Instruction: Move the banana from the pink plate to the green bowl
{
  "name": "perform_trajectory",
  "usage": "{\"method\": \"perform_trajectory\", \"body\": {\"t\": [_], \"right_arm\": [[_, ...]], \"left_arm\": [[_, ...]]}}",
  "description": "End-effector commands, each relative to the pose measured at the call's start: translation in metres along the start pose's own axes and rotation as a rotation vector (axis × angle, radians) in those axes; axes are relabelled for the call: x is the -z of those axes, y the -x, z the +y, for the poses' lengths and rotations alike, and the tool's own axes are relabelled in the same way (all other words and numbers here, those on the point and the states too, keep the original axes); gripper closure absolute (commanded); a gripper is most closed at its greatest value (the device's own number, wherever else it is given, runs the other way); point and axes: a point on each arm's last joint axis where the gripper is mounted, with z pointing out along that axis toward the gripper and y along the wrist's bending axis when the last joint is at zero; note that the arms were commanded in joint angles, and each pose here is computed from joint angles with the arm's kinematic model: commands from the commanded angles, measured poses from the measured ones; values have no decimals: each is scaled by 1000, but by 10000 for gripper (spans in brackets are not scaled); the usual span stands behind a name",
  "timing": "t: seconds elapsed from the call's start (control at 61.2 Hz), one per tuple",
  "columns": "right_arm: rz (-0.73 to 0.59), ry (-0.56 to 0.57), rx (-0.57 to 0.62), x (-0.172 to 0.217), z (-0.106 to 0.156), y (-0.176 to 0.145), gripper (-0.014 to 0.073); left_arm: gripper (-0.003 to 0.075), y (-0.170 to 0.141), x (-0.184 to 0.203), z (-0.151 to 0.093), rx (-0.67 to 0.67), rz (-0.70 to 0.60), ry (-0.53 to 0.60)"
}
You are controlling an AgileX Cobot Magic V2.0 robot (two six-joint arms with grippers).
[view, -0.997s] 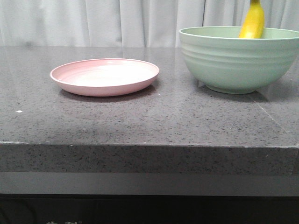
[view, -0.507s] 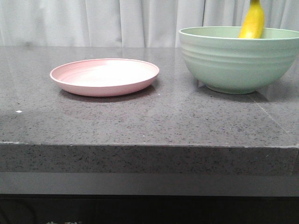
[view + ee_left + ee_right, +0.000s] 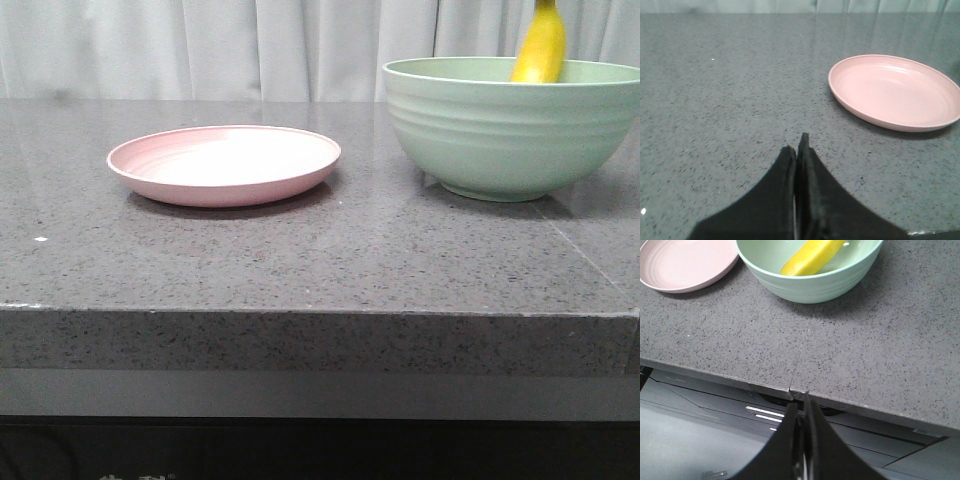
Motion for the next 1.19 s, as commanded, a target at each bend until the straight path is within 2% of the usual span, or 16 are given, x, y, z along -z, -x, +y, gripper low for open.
{"method": "perform_trajectory", "body": {"t": [0.0,0.18,0.294,0.931,1.176], "right_arm": [[-74,10,-4,4,2,10,663],[-74,10,-4,4,2,10,663],[-74,10,-4,4,2,10,663],[-75,10,-4,4,2,10,663],[-75,10,-4,4,2,10,663]], "left_arm": [[738,-8,11,5,60,-170,53],[738,-53,14,9,86,-198,115],[738,-64,16,10,71,-230,123],[738,-65,19,11,37,-398,141],[738,-65,19,11,36,-404,138]]}}
